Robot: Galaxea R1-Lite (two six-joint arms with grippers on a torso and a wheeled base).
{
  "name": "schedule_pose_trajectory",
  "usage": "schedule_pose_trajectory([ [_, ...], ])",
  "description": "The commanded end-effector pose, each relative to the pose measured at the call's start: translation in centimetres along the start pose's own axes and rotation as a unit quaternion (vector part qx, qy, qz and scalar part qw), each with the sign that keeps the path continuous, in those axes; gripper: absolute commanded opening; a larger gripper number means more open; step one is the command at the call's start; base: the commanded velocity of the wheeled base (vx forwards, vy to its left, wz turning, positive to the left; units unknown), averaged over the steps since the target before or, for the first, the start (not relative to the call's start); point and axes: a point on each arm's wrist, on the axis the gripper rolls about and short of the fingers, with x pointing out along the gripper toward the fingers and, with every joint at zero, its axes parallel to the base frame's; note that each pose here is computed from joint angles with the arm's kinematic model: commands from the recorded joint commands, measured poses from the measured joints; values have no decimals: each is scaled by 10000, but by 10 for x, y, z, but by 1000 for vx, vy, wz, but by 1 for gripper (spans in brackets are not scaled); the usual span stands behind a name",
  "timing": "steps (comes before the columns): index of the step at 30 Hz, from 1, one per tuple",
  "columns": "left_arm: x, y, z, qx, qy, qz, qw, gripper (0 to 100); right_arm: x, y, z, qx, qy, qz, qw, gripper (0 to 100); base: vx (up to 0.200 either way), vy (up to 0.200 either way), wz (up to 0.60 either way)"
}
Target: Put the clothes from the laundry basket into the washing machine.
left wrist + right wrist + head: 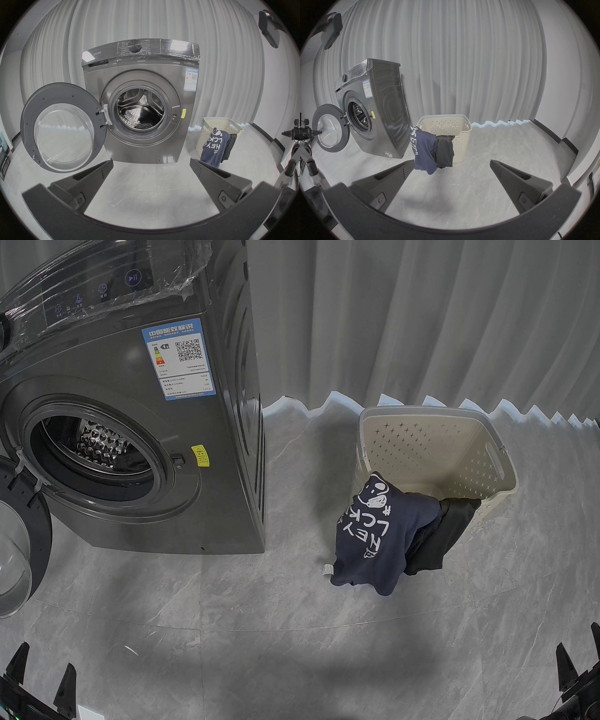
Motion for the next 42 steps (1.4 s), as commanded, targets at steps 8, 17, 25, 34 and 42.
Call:
schedule_pose_trajectory([
  [8,0,0,-5,-47,14,-32,10000,100,0,0,-4,0,3,3,10000,100,50,0,0],
  [17,0,0,-5,-47,15,-39,10000,100,0,0,-4,0,3,3,10000,100,200,0,0],
  [25,0,0,-5,-40,15,-39,10000,100,0,0,-4,0,3,-5,10000,100,25,-25,0],
  [34,0,0,-5,-47,15,-39,10000,100,0,0,-4,0,3,3,10000,100,0,-200,0],
  [42,0,0,-5,-55,15,-39,10000,100,0,0,-4,0,3,3,10000,100,0,-200,0],
])
